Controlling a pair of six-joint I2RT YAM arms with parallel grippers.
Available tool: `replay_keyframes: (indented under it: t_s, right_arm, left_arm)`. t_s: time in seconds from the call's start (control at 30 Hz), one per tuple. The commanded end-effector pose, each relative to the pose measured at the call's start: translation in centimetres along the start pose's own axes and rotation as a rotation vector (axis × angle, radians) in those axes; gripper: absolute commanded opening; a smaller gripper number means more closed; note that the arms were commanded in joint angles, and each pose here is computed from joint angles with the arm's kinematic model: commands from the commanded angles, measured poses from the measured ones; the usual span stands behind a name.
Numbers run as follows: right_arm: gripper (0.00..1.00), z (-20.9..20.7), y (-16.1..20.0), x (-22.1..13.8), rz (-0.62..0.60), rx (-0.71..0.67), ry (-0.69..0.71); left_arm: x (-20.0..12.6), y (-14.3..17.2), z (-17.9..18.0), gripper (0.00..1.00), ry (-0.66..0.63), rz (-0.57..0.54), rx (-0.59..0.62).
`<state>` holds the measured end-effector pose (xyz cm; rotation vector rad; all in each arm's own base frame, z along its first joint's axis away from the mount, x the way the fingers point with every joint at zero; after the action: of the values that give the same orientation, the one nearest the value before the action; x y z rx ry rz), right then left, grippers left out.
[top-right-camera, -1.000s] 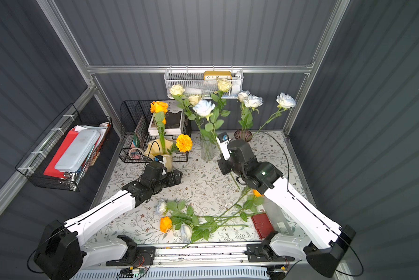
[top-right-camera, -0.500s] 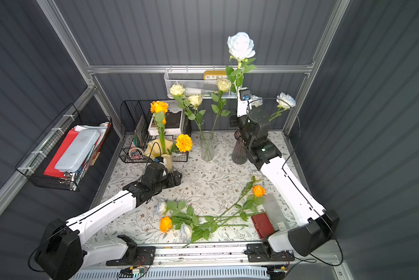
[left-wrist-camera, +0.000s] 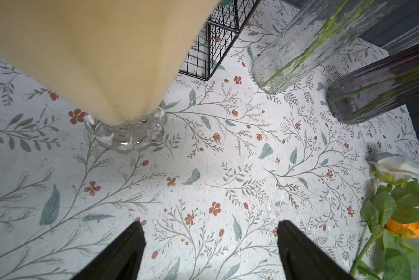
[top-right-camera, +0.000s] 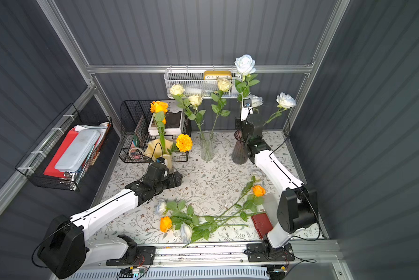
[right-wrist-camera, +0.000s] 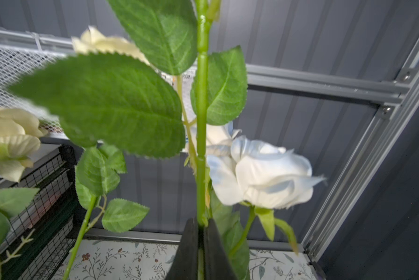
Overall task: Arrange the flowers in different vases according to their colors
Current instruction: Insert the flower into the vase, then pick up the flower at the center of the board.
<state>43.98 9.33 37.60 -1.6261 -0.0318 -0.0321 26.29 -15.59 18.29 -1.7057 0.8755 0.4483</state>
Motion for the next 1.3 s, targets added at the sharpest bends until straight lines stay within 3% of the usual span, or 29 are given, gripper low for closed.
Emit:
replay_keyframes:
  t_s: [0.0, 0.17, 0.33, 0.43, 0.6, 0.83, 0.93, 1.07, 1.27]
  right_arm:
    - [0.0, -0.1, 0.4, 0.2, -0.054, 0.07, -0.008]
    - [0.4, -0.2, 0.7, -0.9, -0.043, 0.085, -0.011]
    - [0.51, -0.6, -0.6, -3.2, -0.011, 0.089, -0.021]
    - [0.54, -1.0, -1.1, -5.1, 0.032, 0.103, -0.032]
    - [0.55, -0.1, -0.3, -9.3, 0.222, 0.148, -0.15]
    - [0.55, 3.9, 6.5, -16.0, 0.615, 0.224, -0.417]
    - [0.55, 7.6, 9.4, -18.9, 0.786, 0.122, -0.561]
    - [0.54, 11.9, 13.4, -22.6, 1.023, -0.137, -0.674]
    - [0.53, 14.4, 16.6, -25.8, 1.185, -0.376, -0.801]
  left_arm:
    - [0.2, 0.4, 0.5, 0.89, -0.027, 0.017, 0.021]
    - [-0.2, 0.2, 0.4, 0.89, -0.02, -0.001, 0.018]
    - [-0.5, 0.0, 0.3, 0.9, -0.012, -0.011, 0.015]
    - [-0.7, 0.0, 0.3, 0.9, -0.009, -0.016, 0.015]
    - [-0.8, -0.1, 0.2, 0.9, -0.005, -0.02, 0.012]
    - [-0.7, 0.0, 0.2, 0.9, 0.006, -0.022, 0.005]
    - [-1.0, 0.0, 0.2, 0.9, 0.011, -0.031, -0.001]
    - [-1.1, -0.2, 0.2, 0.9, 0.011, -0.036, -0.004]
    - [-1.1, 0.0, 0.3, 0.9, 0.011, -0.037, -0.003]
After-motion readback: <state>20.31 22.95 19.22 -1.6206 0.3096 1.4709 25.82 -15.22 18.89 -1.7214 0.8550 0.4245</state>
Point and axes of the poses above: each gripper's point midway between its finger pads, its own x axis out along the fingers, its own z axis along the line the jaws close on, y = z × x, the point moved 8 cm from there along -x, back along the fingers, and after that the axes turned 3 degrees about x, right-handed, at the moved point
